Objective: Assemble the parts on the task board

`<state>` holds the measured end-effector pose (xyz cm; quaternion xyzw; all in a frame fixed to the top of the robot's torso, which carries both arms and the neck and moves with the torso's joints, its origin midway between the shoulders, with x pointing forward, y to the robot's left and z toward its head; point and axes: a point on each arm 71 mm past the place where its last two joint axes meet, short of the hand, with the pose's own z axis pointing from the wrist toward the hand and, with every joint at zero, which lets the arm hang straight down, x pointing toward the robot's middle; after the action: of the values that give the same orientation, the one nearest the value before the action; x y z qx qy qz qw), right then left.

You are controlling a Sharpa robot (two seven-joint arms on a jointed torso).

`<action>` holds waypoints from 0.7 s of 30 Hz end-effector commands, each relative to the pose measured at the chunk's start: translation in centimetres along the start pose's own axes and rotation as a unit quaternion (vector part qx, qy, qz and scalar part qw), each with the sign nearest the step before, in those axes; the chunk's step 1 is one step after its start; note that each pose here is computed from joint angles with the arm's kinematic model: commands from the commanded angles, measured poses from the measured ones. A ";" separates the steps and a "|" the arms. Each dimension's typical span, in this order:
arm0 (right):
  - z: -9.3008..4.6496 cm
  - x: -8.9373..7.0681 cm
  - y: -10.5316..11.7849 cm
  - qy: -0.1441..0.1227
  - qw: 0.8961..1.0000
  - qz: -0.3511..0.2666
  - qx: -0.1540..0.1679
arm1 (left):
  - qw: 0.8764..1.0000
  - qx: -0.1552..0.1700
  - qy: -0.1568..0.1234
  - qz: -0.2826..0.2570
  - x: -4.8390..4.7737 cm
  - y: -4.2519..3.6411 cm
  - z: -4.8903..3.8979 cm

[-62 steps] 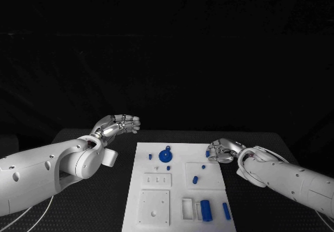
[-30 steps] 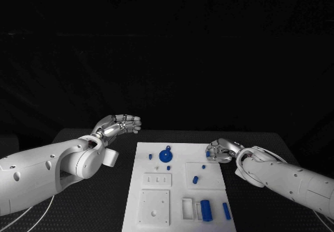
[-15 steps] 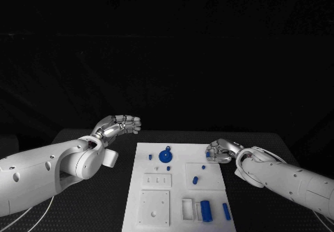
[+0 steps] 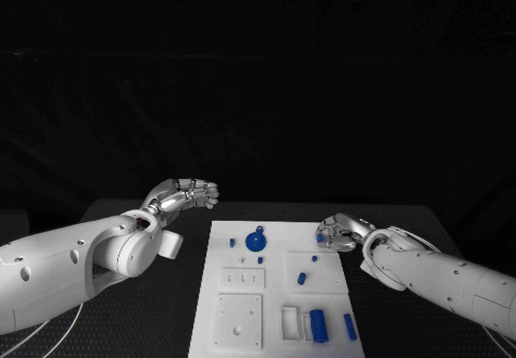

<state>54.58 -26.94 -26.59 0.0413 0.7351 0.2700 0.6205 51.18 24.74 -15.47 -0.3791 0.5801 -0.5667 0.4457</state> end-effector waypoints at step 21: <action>1.4 -2.8 10.2 -0.021 0.992 -0.116 -0.044 | 0.986 -0.110 0.082 0.094 3.55 1.50 1.23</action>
<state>53.84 -19.28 -19.80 -0.0468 0.7015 0.2721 0.6570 51.51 21.64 -16.72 -0.3432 0.6656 -0.5141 0.4182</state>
